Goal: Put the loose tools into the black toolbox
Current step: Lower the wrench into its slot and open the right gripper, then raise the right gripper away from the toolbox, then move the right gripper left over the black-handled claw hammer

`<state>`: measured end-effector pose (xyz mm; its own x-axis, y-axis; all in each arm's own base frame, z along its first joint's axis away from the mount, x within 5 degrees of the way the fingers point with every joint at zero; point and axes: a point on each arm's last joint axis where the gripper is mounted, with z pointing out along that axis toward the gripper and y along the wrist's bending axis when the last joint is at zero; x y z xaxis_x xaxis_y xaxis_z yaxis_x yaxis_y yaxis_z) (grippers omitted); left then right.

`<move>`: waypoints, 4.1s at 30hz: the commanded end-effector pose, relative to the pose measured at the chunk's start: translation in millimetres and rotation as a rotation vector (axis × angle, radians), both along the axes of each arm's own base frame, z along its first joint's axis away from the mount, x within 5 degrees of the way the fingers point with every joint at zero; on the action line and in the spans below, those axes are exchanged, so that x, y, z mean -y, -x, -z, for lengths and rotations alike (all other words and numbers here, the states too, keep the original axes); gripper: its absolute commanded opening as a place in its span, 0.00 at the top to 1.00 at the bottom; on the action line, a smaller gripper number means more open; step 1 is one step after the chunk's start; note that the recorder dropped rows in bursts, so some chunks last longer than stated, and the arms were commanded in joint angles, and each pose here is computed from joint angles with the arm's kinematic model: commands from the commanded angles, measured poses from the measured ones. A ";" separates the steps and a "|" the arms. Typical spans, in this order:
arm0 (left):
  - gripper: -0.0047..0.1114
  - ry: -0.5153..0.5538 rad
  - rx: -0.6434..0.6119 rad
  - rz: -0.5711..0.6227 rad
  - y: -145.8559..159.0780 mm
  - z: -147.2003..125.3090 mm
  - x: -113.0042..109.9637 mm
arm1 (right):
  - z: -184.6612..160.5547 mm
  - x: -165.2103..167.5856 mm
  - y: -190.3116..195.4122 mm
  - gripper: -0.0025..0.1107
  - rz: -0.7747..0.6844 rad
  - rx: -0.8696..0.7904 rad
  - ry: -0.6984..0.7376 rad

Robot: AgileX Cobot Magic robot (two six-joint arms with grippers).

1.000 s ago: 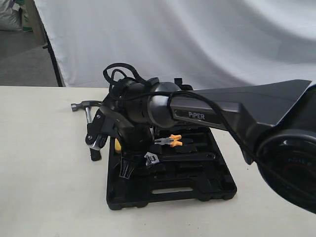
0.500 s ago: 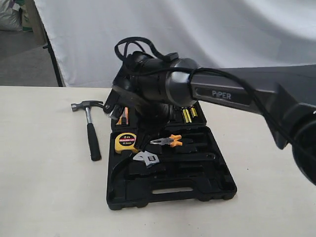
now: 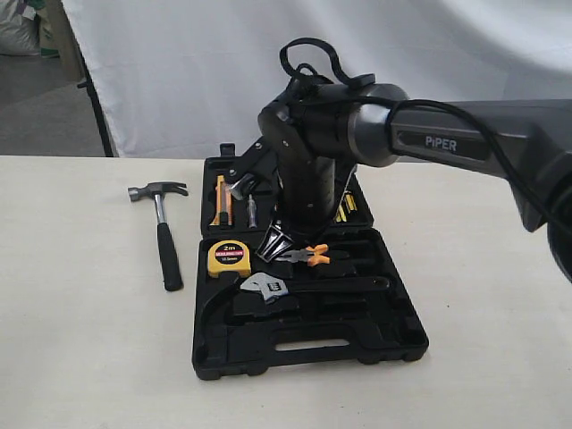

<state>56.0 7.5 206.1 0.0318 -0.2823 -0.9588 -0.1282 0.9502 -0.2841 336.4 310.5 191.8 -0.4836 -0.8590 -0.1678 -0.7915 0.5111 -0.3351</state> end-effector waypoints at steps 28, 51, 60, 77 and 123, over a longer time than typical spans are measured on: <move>0.95 -0.002 0.013 -0.026 0.6 -1.7 -1.4 | 48.3 30.0 0.7 0.97 -0.016 -0.048 -0.133; 0.95 -0.002 0.013 -0.026 0.6 -1.7 -1.4 | 56.6 27.2 6.5 0.97 0.039 -0.124 -0.161; 0.95 -0.002 0.013 -0.026 0.6 -1.7 -1.4 | -18.2 30.3 11.5 0.97 0.024 0.016 -0.309; 0.95 -0.002 0.013 -0.026 0.6 -1.7 -1.4 | 67.6 22.9 9.6 0.97 0.091 -0.182 -0.206; 0.95 -0.002 0.013 -0.026 0.6 -1.7 -1.4 | 77.6 -130.8 -5.1 0.38 -0.072 0.010 -0.686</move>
<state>56.0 7.5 206.1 0.0318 -0.2823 -0.9588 -0.1282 0.9502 -0.2841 335.2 438.6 125.1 -0.4558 -0.5537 -0.6969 -0.8163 0.5721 0.0794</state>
